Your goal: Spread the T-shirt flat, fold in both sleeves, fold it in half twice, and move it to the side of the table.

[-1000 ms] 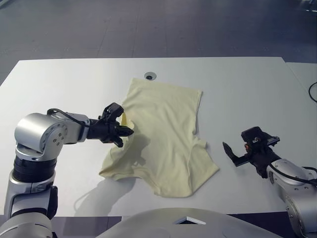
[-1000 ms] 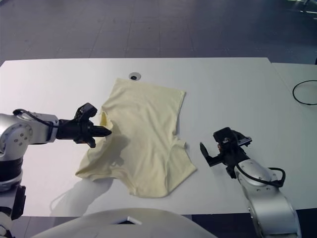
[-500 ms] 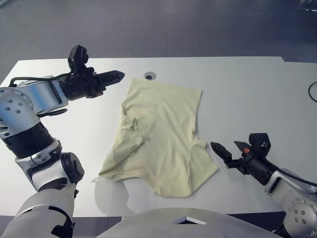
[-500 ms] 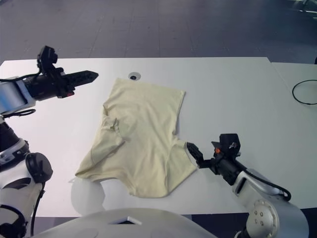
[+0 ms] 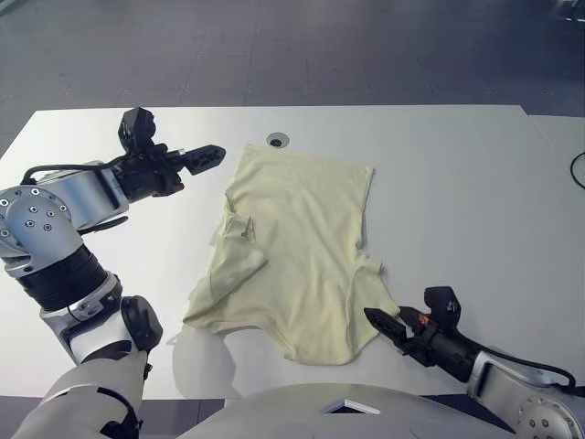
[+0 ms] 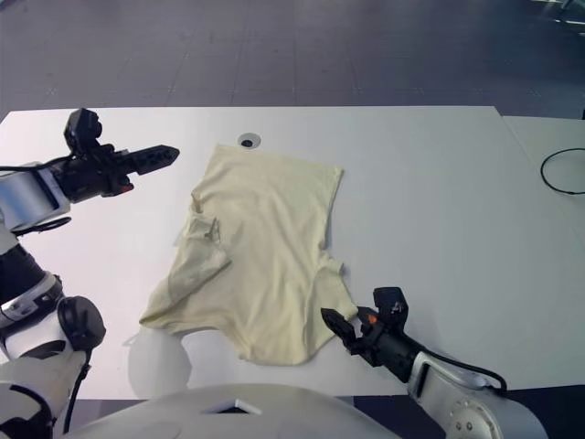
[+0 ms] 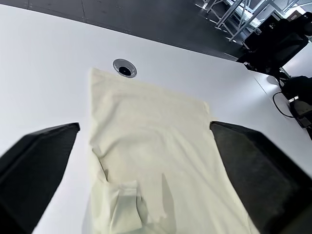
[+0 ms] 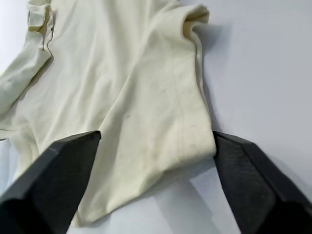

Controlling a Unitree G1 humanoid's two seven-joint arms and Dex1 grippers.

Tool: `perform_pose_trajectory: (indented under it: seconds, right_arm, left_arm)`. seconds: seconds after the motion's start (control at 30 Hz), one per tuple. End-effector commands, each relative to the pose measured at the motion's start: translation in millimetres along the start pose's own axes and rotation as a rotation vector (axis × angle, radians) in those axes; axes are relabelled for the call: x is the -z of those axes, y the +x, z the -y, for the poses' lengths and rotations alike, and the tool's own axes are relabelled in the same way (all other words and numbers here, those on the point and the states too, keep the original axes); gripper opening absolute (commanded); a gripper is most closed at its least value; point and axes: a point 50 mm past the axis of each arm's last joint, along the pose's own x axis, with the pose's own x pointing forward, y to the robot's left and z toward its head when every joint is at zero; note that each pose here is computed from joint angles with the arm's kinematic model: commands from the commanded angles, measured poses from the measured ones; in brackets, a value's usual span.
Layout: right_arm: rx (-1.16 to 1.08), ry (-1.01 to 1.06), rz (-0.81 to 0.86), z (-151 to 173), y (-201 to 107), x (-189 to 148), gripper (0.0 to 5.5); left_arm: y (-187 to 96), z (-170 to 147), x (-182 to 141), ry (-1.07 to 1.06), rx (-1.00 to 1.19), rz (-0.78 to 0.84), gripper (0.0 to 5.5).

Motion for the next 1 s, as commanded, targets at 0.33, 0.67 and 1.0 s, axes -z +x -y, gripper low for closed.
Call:
perform_pose_trajectory:
  seconds: [0.33, 0.67, 1.0]
  right_arm:
    - [0.048, 0.033, -0.009, 7.7, 5.6, 2.2, 1.93]
    - [0.073, 0.001, -0.010, 14.8, 4.7, -3.2, 0.21]
    - [0.308, -0.062, 0.053, 82.1, -24.1, -46.4, 0.00]
  left_arm:
    - [3.5, 1.4, 1.9, -0.003, -0.021, -0.009, 5.40]
    - [2.8, -0.3, 5.0, -0.011, -0.039, -0.002, 5.40]
    - [1.2, -1.7, 6.9, -0.016, -0.055, 0.007, 5.40]
